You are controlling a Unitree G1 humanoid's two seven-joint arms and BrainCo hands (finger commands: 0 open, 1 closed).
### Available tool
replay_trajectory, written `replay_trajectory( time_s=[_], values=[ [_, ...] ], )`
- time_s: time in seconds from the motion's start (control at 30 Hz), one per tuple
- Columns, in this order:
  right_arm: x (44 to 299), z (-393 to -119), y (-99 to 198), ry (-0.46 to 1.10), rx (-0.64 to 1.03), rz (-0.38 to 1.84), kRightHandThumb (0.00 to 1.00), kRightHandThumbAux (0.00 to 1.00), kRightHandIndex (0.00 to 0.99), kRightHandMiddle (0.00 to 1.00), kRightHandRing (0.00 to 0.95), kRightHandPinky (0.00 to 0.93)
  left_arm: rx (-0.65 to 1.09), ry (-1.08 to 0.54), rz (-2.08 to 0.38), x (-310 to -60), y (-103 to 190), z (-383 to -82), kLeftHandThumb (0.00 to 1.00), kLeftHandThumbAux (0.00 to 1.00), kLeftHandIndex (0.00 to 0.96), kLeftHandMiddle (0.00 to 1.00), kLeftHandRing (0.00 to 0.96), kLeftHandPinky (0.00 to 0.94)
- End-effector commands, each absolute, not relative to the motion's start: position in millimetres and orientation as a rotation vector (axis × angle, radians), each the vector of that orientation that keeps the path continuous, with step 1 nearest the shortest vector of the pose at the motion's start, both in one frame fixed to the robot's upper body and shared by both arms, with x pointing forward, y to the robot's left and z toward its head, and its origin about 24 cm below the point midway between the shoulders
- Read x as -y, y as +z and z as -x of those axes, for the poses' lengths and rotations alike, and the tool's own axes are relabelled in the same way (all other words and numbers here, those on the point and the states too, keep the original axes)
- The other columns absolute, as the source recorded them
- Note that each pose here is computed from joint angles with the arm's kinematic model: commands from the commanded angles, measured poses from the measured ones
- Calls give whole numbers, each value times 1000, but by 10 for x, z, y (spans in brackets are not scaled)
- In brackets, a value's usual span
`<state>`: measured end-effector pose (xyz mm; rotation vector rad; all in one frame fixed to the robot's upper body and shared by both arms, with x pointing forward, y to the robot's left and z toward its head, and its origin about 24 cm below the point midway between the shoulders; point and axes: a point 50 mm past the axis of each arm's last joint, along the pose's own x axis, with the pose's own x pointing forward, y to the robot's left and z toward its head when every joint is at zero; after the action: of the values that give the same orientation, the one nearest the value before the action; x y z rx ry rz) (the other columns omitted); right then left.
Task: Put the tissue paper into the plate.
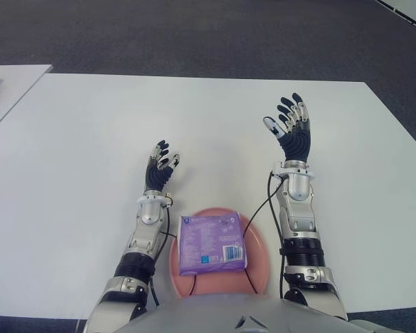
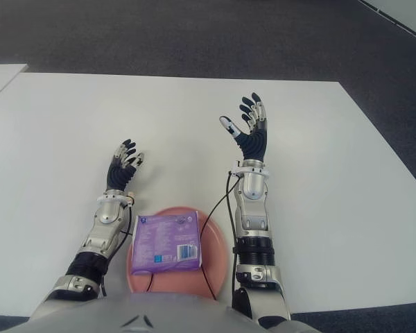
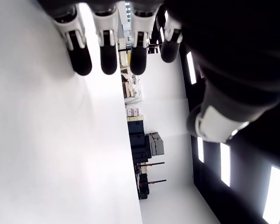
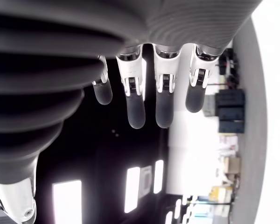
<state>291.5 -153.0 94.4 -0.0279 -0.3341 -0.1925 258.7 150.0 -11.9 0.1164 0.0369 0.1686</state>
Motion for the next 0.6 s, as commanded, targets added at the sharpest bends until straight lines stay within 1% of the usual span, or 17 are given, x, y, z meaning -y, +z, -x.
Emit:
replay_trajectory(
  time_s=[0.03, 0.17, 0.33, 0.5, 0.6],
  values=[
    [1557, -2881, 804, -217, 293, 12, 224, 671, 89, 194, 190, 182, -71, 161, -121, -1523, -161, -2565, 279, 650, 124, 147, 139, 155],
    [1571, -2866, 733, -228, 271, 32, 228, 683, 88, 189, 187, 179, -67, 163, -116, -1531, -140, -2576, 278, 648, 124, 141, 132, 147],
    [1592, -2841, 636, -246, 234, 64, 208, 691, 82, 179, 181, 174, -66, 165, -113, -1541, -123, -2590, 283, 651, 127, 139, 129, 149],
    [1612, -2792, 513, -251, 196, 82, 187, 697, 75, 165, 166, 150, -64, 166, -112, -1551, -102, -2607, 286, 654, 128, 134, 124, 147],
    [1604, -2771, 431, -251, 163, 80, 196, 711, 72, 155, 155, 142, -59, 167, -118, -1552, -85, -2616, 287, 661, 127, 134, 124, 147]
  ],
)
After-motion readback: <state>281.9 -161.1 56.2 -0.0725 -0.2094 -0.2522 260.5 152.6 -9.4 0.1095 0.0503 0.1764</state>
